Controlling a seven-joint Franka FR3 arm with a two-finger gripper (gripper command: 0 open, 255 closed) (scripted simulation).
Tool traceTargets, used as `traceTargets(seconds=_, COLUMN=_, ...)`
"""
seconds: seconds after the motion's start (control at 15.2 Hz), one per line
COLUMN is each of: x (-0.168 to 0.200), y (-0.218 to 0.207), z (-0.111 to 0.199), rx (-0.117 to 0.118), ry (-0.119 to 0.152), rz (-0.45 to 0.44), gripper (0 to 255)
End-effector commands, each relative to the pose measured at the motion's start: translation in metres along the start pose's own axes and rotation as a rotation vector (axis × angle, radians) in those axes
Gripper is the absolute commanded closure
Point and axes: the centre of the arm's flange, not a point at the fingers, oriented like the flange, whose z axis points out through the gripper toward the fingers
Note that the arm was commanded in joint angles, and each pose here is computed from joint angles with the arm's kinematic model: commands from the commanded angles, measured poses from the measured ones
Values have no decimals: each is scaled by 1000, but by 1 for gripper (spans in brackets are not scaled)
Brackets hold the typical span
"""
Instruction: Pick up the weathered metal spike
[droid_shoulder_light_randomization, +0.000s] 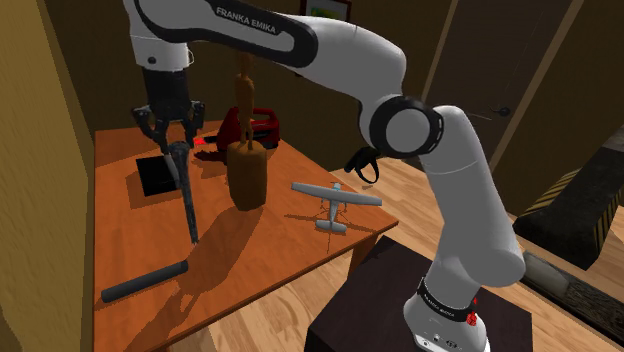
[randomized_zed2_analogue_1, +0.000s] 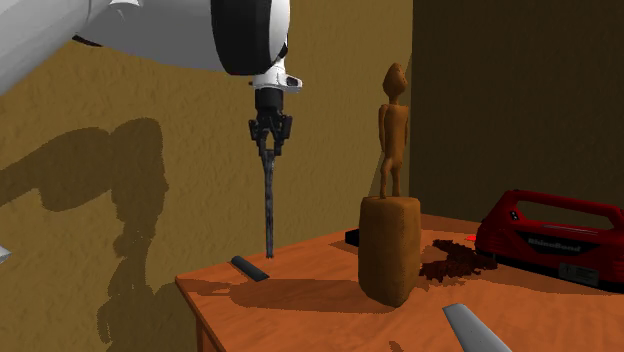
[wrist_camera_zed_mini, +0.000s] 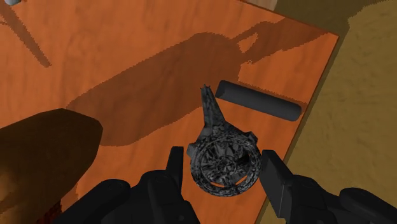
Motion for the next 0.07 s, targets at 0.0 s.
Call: traceTargets(seconds=0.0, x=0, y=0, z=-3, rx=0, ry=0, rz=0, gripper=255)
